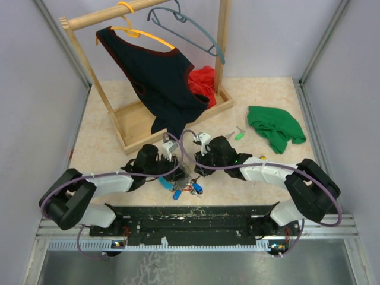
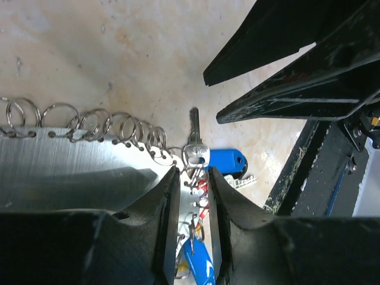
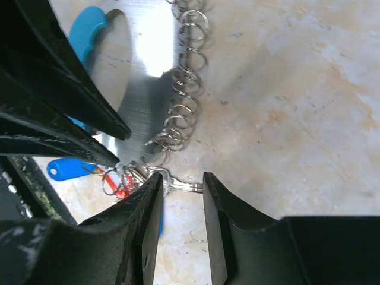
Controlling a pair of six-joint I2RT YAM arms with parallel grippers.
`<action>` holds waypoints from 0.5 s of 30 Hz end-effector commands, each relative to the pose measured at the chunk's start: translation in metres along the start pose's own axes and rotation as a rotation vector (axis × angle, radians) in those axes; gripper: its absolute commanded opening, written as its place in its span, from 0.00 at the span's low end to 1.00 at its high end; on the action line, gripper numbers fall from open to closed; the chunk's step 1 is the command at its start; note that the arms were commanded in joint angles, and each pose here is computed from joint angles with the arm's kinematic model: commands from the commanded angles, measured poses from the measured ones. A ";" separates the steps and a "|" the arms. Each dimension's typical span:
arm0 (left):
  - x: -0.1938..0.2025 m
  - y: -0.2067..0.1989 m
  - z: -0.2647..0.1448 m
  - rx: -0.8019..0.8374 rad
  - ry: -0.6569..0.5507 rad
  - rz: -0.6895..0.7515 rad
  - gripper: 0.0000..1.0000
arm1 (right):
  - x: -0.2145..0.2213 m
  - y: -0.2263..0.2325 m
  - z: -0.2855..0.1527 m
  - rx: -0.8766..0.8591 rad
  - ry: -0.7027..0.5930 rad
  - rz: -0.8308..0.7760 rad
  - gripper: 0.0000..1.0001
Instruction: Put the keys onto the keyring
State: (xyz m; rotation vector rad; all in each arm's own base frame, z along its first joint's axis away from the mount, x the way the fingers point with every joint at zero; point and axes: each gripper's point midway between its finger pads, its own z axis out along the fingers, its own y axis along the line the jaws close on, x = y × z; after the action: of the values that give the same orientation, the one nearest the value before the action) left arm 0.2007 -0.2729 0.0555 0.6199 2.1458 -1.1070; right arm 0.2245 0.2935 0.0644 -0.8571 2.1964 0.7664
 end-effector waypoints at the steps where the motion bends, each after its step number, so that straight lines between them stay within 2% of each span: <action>1: -0.011 0.001 0.009 -0.073 0.002 -0.013 0.31 | -0.022 -0.013 -0.012 0.088 -0.118 0.043 0.35; 15: 0.001 0.015 0.028 -0.207 0.074 -0.014 0.32 | -0.015 -0.024 -0.026 0.127 -0.156 0.072 0.38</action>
State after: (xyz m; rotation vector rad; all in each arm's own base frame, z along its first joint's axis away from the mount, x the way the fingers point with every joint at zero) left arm 0.2115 -0.2898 0.0346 0.5884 2.2781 -0.9429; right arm 0.2326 0.2649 0.0656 -0.6876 2.1985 0.6757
